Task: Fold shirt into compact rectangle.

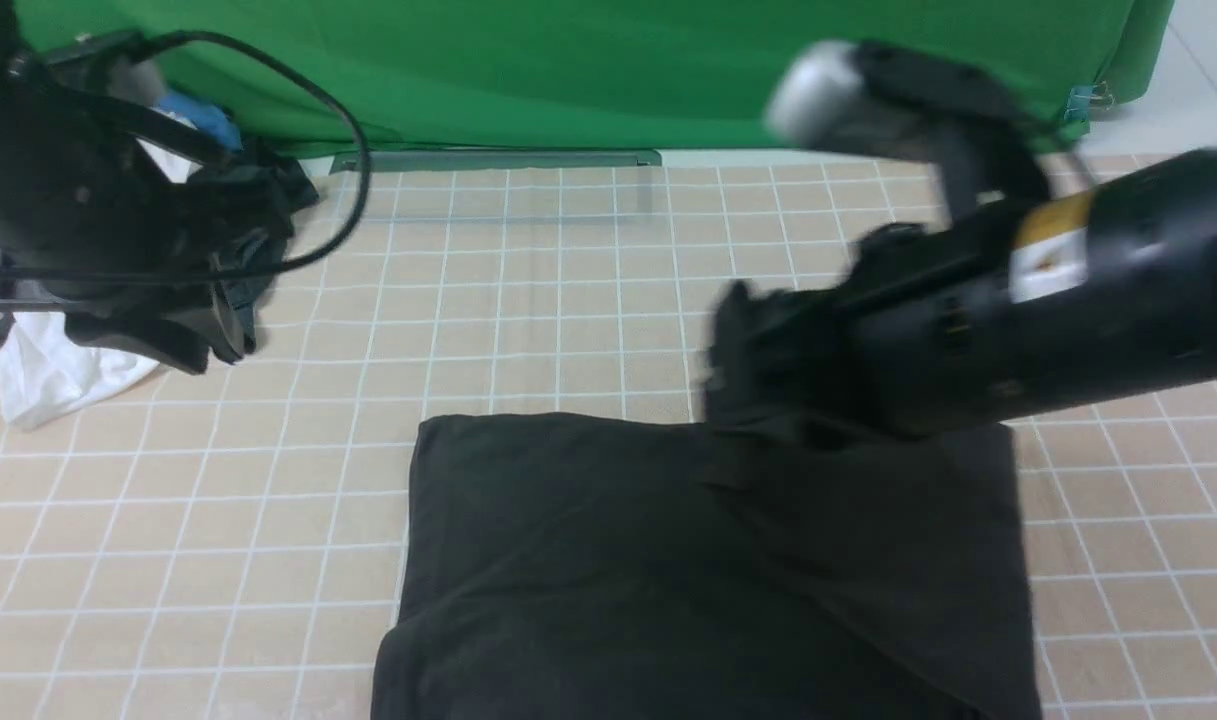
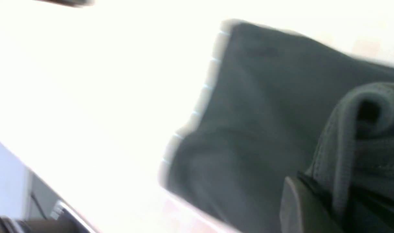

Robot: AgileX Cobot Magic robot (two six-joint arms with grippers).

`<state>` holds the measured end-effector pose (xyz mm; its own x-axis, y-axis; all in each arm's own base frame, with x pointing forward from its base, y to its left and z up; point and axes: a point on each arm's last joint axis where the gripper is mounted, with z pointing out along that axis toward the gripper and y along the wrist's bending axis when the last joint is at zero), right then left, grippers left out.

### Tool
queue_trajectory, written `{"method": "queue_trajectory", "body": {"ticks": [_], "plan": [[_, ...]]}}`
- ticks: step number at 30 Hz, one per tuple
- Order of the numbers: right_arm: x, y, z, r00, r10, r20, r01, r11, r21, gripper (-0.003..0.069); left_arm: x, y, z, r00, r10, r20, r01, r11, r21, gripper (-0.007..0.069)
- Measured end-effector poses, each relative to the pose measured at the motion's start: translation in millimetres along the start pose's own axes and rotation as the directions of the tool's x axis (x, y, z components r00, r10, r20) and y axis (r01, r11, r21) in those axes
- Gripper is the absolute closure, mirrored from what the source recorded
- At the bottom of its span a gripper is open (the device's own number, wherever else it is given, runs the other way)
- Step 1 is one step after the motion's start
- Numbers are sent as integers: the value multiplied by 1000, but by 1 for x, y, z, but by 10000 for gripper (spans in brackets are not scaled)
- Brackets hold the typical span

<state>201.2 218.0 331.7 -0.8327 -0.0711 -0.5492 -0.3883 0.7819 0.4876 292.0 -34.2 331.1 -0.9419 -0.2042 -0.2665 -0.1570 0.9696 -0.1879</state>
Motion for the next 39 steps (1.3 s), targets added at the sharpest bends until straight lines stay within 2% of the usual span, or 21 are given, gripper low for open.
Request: {"method": "queue_trajectory", "body": {"ticks": [5,11,15,18,23,25,28,33,37,39], "plan": [[9,17,58,999,-26,23,27,999,-43,537,-3,8,-1,1000,-22,1,22,1000,16,517],[21,16,109,1000,-24,12,24,999,-32,513,-4,6,-1,1000,-25,15,25,999,34,517],[26,13,122,1000,-26,-3,26,999,-18,507,-5,6,-1,999,-26,22,26,999,38,517],[26,13,117,997,-75,-21,75,997,-16,504,-5,6,-1,999,-25,22,25,999,39,515],[19,13,80,986,-160,-50,159,987,-20,547,-5,6,-1,999,-26,22,25,999,39,503],[11,6,47,980,-190,-65,190,982,-9,604,-5,6,-1,1000,-23,22,22,999,41,500],[5,-4,3,970,-232,-70,234,972,28,630,-5,6,-1,1000,-22,22,21,999,41,500],[8,-26,-84,943,-329,-42,331,925,185,631,-5,6,-1,1000,-20,22,19,999,41,500],[31,-39,-159,908,-420,5,393,854,341,631,-5,6,-1,1000,-21,22,20,999,41,499],[45,-43,-189,892,-449,49,397,831,391,631,-5,6,-1,1000,-20,22,19,999,42,499]]}}
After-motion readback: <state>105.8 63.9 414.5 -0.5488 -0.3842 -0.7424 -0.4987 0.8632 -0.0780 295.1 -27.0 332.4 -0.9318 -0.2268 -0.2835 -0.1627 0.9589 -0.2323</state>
